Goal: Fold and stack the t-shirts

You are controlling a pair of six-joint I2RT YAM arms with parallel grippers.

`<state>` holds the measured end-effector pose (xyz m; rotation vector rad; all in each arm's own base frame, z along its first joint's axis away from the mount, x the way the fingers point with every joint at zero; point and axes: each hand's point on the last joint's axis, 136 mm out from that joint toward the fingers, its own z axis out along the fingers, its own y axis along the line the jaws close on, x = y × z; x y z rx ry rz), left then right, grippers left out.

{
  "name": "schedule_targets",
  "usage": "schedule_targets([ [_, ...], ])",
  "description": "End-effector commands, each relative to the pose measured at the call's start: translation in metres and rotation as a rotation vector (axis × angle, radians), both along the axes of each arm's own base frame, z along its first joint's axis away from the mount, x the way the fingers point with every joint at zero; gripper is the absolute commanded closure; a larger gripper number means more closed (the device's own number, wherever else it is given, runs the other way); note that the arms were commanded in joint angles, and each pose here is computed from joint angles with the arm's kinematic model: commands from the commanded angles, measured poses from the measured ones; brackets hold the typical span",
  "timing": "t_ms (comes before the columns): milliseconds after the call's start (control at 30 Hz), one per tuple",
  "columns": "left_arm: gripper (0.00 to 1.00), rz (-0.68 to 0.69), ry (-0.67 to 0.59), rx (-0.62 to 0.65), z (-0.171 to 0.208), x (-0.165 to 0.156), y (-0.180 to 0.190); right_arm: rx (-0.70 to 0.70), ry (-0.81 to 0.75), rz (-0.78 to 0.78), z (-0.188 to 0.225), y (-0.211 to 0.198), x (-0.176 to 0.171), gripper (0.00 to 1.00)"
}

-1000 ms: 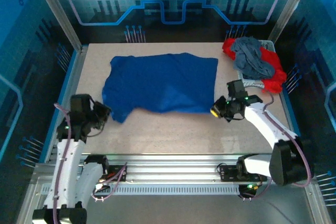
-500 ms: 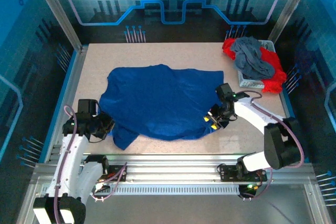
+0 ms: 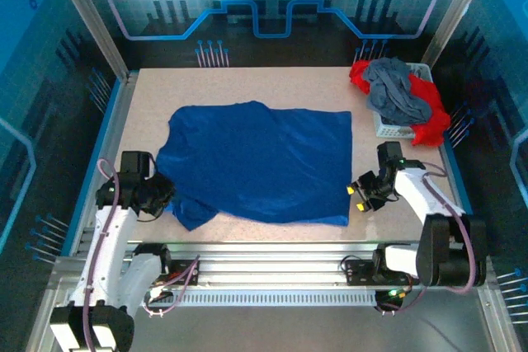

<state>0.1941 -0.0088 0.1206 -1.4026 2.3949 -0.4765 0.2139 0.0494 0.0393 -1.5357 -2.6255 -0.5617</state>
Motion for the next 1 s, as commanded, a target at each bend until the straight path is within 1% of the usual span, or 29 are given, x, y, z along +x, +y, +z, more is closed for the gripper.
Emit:
schedule_targets([
  [0, 1.00, -0.019, -0.008, 0.029, 0.008, 0.003, 0.003, 0.041, -0.008, 0.042, -0.007, 0.005, 0.003, 0.58],
  [133, 1.00, -0.022, -0.017, 0.030, 0.011, 0.008, 0.003, 0.036, 0.026, 0.071, -0.005, 0.007, -0.014, 0.63],
  [233, 1.00, -0.027, -0.027, 0.033, 0.014, 0.010, 0.004, -0.040, 0.069, 0.101, 0.009, 0.002, -0.039, 0.62],
  [367, 1.00, -0.036, -0.035, 0.034, 0.017, 0.013, 0.003, -0.057, 0.051, 0.114, 0.024, 0.009, -0.063, 0.66],
  [433, 1.00, -0.039, -0.043, 0.029, 0.018, 0.015, 0.002, -0.033, 0.037, 0.117, 0.022, 0.017, -0.067, 0.67],
  [500, 1.00, -0.040, -0.047, 0.026, 0.018, 0.016, 0.002, -0.020, -0.026, 0.123, 0.018, 0.021, -0.055, 0.68],
  [600, 1.00, -0.045, -0.043, 0.032, 0.016, 0.016, 0.002, -0.055, -0.086, 0.151, 0.015, 0.018, -0.031, 0.71],
  [633, 1.00, -0.048, -0.039, 0.033, 0.015, 0.015, 0.002, -0.037, -0.096, 0.153, 0.013, 0.020, -0.023, 0.72],
  [700, 1.00, -0.051, -0.025, 0.034, 0.011, 0.012, 0.002, -0.031, -0.103, 0.175, 0.012, 0.023, -0.009, 0.72],
  [767, 1.00, -0.051, -0.019, 0.036, 0.008, 0.009, 0.002, -0.076, -0.121, 0.210, 0.015, 0.019, 0.005, 0.72],
  [867, 1.00, -0.051, -0.018, 0.029, 0.005, 0.009, 0.001, -0.145, -0.118, 0.241, 0.012, 0.006, 0.021, 0.74],
  [967, 1.00, -0.050, -0.019, 0.023, 0.004, 0.010, 0.000, -0.162, -0.094, 0.282, 0.004, 0.003, 0.031, 0.76],
])
